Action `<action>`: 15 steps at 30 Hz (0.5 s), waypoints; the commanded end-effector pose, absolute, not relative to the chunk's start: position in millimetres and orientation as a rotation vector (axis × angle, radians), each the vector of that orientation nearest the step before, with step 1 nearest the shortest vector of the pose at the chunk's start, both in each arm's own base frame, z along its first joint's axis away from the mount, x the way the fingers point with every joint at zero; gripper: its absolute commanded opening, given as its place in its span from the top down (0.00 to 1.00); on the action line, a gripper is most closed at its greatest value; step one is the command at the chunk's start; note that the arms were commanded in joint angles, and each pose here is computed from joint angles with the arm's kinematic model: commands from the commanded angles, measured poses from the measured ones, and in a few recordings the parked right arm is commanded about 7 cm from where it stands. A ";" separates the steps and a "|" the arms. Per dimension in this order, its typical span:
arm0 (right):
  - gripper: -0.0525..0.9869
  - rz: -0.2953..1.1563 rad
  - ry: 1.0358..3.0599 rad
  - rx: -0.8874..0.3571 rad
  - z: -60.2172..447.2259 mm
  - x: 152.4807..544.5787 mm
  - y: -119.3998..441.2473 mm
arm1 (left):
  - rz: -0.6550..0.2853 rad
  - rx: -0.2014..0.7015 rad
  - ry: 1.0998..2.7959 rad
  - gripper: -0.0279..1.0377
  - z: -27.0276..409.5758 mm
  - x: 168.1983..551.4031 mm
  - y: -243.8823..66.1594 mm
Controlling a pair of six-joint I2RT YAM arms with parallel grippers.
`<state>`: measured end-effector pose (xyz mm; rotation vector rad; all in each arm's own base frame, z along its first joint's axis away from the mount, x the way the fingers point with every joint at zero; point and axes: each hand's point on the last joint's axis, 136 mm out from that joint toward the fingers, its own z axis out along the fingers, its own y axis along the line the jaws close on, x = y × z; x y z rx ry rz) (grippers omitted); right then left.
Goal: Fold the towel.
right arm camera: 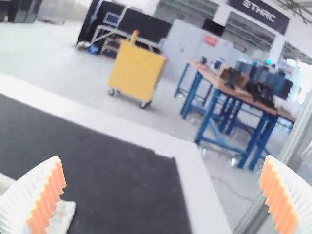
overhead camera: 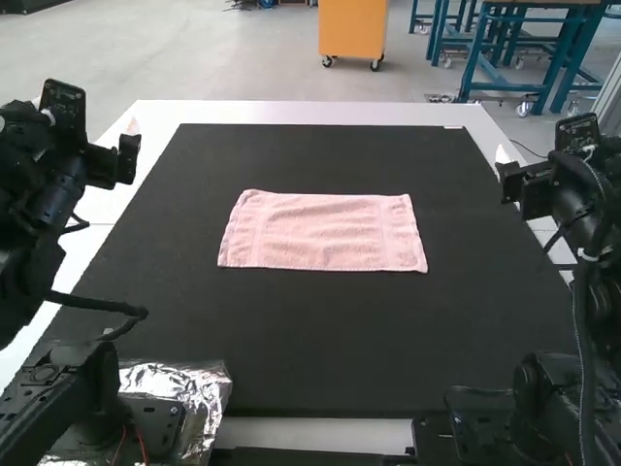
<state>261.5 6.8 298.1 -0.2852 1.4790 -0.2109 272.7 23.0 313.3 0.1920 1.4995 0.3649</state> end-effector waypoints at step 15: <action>0.08 0.266 2.498 0.013 84.2 351.1 19.1 | -0.187 0.140 2.291 0.08 124.3 387.6 -32.5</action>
